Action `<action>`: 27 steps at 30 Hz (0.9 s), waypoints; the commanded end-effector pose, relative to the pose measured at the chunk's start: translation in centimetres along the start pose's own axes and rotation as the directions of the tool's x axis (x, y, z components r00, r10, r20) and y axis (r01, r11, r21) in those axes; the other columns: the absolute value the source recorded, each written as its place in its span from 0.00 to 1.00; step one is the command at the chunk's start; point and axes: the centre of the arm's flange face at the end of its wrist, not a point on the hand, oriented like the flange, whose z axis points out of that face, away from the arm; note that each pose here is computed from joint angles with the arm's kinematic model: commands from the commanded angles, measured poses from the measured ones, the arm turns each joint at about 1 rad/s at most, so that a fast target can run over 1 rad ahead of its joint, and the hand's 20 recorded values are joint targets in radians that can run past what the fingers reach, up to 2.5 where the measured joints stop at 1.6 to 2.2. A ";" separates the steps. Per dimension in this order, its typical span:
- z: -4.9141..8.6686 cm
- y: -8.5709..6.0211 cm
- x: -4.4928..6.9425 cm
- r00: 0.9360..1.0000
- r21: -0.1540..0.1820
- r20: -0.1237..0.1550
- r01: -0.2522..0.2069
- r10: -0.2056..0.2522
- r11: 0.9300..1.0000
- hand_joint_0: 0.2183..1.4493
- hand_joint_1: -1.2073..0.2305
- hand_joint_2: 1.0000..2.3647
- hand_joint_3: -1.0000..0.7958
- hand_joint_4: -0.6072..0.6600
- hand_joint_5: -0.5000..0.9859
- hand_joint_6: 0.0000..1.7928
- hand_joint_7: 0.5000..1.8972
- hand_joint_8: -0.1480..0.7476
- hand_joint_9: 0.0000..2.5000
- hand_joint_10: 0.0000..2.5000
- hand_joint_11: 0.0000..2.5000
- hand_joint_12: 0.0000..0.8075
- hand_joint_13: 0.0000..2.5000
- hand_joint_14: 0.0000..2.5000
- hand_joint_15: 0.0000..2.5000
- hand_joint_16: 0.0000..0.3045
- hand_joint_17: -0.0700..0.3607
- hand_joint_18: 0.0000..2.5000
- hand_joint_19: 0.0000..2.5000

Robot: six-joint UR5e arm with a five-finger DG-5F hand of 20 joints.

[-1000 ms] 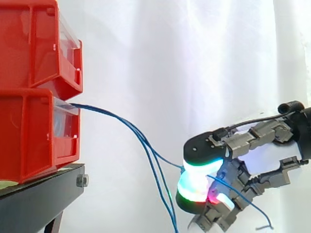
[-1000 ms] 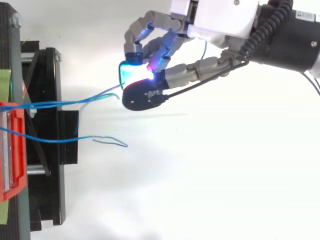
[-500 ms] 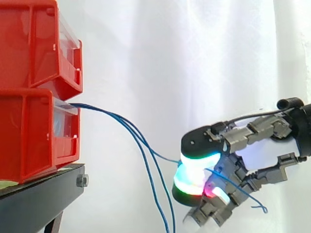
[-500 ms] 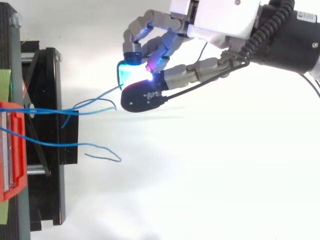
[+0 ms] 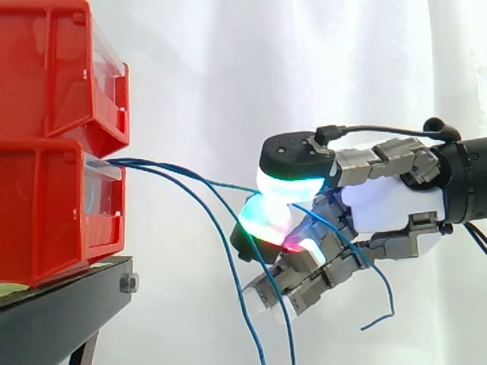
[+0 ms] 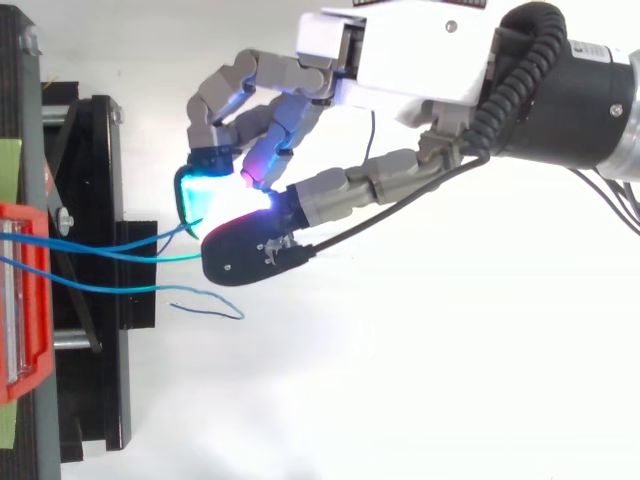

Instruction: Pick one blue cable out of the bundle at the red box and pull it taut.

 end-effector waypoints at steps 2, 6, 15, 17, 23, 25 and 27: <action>0.1 0.2 0.2 1.000 -0.016 -0.004 -0.005 0.005 1.000 0.33 0.26 0.01 0.56 0.51 0.26 0.52 0.43 0.64 0.41 0.00 0.41 0.62 0.24 0.00 0.09 0.20 0.49 0.21 0.10; 0.3 0.3 0.2 1.000 -0.028 -0.001 -0.006 0.006 1.000 0.34 0.26 0.01 0.55 0.51 0.26 0.52 0.43 0.65 0.41 0.00 0.42 0.61 0.24 0.00 0.09 0.20 0.49 0.21 0.09; 0.3 0.4 0.4 1.000 -0.032 -0.003 -0.002 0.001 0.999 0.34 0.26 0.01 0.56 0.51 0.26 0.52 0.44 0.65 0.42 0.00 0.41 0.61 0.24 0.00 0.10 0.20 0.49 0.21 0.10; 0.3 0.3 0.3 1.000 -0.031 -0.002 -0.002 0.002 1.000 0.34 0.26 0.01 0.56 0.51 0.26 0.52 0.43 0.65 0.42 0.00 0.42 0.61 0.24 0.00 0.09 0.20 0.49 0.21 0.09; 0.3 0.6 0.9 0.999 -0.047 -0.050 -0.017 0.014 0.999 0.34 0.26 0.01 0.56 0.51 0.26 0.52 0.43 0.65 0.42 0.00 0.42 0.61 0.24 0.00 0.10 0.21 0.49 0.21 0.09; 0.4 0.6 1.1 0.997 -0.060 -0.076 -0.025 0.020 0.998 0.34 0.26 0.01 0.56 0.51 0.26 0.52 0.43 0.65 0.42 0.00 0.42 0.61 0.24 0.00 0.10 0.21 0.49 0.21 0.10; 0.5 0.8 1.0 0.996 -0.074 -0.081 -0.037 0.031 0.997 0.34 0.26 0.01 0.56 0.51 0.26 0.52 0.42 0.65 0.42 0.00 0.42 0.61 0.24 0.00 0.10 0.21 0.49 0.21 0.10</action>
